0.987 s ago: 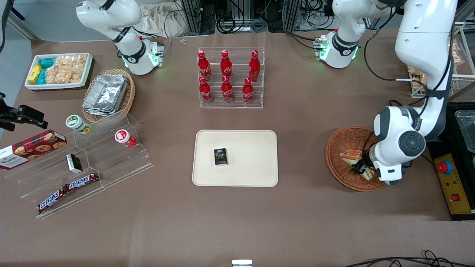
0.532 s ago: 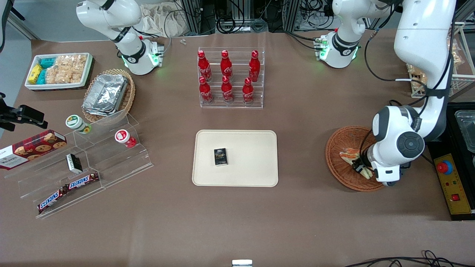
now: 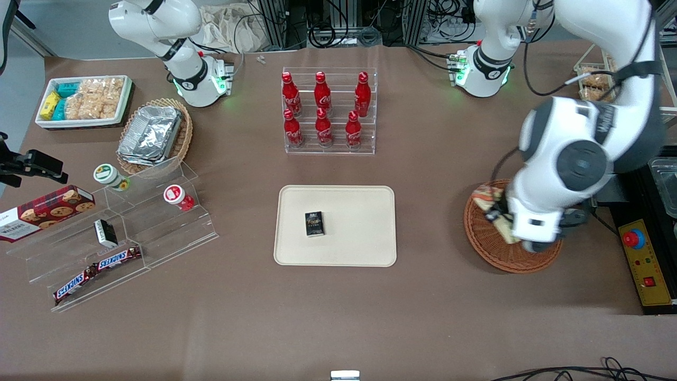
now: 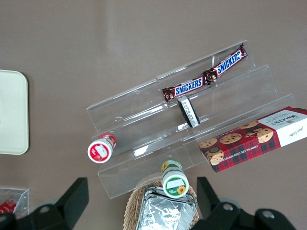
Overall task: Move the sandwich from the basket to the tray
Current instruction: 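Lift the sandwich and carry it toward the cream tray, then lower the sandwich onto the tray beside the black box and release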
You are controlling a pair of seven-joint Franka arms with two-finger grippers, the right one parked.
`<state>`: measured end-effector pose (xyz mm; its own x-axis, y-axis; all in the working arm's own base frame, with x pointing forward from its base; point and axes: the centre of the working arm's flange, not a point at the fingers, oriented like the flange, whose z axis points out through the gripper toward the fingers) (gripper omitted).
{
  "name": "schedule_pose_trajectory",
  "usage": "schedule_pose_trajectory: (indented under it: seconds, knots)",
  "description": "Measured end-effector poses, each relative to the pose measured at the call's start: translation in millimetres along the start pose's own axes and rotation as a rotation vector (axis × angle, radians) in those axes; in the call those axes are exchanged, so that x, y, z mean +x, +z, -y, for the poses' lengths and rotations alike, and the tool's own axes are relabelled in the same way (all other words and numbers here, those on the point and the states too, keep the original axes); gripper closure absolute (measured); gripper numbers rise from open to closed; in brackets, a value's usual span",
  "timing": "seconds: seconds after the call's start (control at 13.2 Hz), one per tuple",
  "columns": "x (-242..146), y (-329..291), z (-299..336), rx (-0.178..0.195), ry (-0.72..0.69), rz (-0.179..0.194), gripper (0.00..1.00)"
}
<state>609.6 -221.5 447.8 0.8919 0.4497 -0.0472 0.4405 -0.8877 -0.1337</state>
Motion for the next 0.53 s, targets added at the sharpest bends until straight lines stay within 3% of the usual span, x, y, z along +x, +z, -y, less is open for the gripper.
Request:
schedule_pose_trajectory:
  seconds: [0.23, 0.53]
  knots:
    - [-71.3, 36.5, -106.7, -0.035, 0.189, 0.006, 0.81]
    - [-88.9, 133.5, -180.6, -0.110, 0.266, -0.003, 0.81]
